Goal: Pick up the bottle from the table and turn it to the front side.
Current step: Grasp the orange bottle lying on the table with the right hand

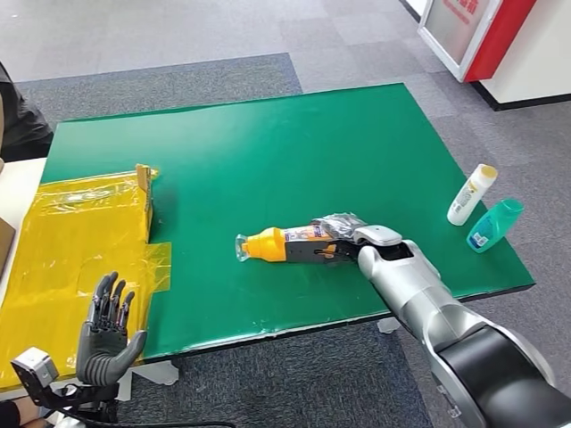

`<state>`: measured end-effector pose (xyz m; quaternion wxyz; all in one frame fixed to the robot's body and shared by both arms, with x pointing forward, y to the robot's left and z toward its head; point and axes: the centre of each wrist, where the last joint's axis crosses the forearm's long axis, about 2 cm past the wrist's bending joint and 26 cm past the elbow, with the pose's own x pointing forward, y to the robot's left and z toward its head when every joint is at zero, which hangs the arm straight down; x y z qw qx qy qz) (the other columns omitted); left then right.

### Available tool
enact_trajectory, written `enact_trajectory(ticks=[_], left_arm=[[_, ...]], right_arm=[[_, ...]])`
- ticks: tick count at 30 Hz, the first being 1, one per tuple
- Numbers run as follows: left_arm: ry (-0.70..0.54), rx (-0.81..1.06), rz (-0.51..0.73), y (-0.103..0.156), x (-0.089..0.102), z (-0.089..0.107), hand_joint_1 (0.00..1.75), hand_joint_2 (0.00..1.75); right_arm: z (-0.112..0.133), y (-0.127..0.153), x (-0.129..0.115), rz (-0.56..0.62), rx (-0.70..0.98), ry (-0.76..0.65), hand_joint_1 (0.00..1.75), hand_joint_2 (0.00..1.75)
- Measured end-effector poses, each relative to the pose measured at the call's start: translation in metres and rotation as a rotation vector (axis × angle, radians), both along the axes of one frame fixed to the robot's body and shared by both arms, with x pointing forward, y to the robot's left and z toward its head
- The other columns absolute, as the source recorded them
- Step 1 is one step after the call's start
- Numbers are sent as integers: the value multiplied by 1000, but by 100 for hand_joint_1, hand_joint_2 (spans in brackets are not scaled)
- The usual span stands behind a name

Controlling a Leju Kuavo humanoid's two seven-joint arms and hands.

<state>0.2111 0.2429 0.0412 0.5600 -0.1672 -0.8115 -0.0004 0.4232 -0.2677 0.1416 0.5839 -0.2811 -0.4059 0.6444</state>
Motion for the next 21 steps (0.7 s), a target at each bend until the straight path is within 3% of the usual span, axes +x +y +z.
enact_trajectory(ticks=[9,15,21], left_arm=[[13,-2,13,3,-2,-4,0,175],[18,5,12,4,-10,-5,0,175],[8,29,-10,1,-10,10,0,175]], right_arm=[[-3,-13,-5,5,143,-29,175,175],[-4,-1,-35,33,351,-182,175,175],[-2,36,-85,95,629,-335,175,175]])
